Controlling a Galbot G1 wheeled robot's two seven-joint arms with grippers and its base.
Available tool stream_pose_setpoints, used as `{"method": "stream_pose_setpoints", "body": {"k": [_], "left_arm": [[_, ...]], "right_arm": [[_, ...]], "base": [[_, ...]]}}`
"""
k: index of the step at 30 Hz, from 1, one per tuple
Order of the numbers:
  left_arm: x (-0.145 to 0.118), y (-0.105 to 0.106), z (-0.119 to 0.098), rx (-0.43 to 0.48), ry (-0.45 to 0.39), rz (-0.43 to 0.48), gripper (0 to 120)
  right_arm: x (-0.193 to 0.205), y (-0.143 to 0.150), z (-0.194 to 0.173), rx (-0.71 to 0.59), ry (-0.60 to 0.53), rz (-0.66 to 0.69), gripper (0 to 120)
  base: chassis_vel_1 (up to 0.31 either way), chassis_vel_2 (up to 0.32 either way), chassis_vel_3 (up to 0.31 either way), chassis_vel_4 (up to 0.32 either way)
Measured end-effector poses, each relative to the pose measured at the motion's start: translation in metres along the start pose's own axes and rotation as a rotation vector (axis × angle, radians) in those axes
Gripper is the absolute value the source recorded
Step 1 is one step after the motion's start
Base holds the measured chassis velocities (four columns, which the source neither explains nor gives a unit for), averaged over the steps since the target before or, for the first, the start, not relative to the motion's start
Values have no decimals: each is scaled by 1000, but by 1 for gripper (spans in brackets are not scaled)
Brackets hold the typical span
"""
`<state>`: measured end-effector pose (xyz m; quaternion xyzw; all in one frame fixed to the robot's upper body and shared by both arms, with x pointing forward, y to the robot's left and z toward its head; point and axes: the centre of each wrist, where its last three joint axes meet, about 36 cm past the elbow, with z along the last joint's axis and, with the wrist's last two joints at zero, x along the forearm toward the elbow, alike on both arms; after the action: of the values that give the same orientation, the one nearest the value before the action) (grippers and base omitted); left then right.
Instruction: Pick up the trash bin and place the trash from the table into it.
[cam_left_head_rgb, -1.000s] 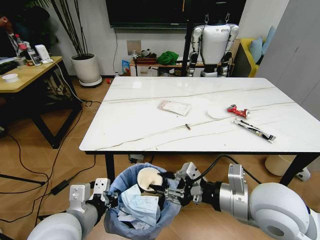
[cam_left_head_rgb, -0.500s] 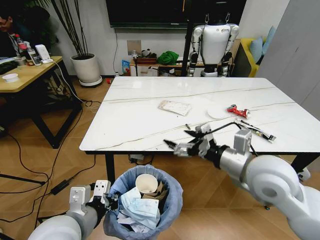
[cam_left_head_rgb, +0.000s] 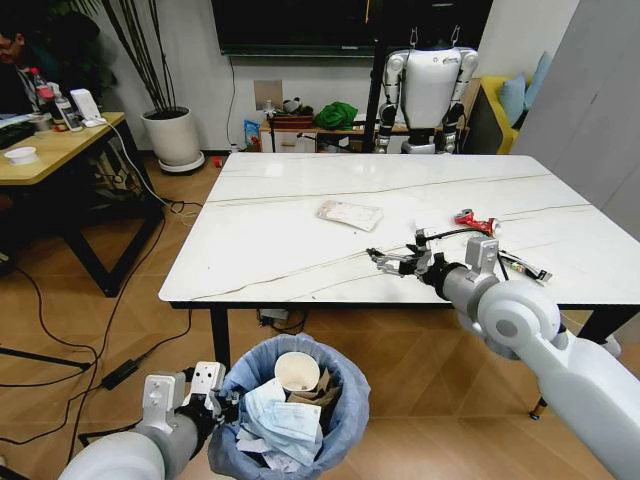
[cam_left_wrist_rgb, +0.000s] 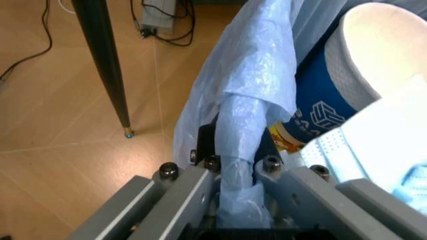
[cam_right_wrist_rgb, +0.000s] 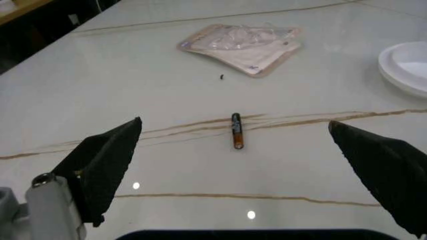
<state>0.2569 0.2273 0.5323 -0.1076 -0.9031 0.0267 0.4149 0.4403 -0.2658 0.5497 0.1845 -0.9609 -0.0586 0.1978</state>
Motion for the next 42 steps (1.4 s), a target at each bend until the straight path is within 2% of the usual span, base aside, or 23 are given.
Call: {"method": "stream_pose_setpoints", "body": {"k": [5,10,23,25,30,37,42], "left_arm": [[0,-1,1,-12,1,9,0],[-1,-2,1,-13,4,10,0],[0,0,0,-14,2,4,0],[0,0,0,-14,2,3,0],[0,1,0,-11,3,5,0],[0,2,-2,-6,4,7,0],[1,2,-3,-6,0,6,0]], "right_arm": [[-24,-11,3,-11,18,65,100],[-52,-4,-13,14,5,78,100],[-74,7,2,45,44,82,97],[-79,7,4,48,51,87,91],[-81,8,9,53,63,86,88],[-84,7,22,50,96,90,69],[-86,7,25,49,106,92,68]], "base": [[0,0,0,0],[0,0,0,0],[0,0,0,0],[0,0,0,0],[0,0,0,0],[0,0,0,0],[0,0,0,0]]}}
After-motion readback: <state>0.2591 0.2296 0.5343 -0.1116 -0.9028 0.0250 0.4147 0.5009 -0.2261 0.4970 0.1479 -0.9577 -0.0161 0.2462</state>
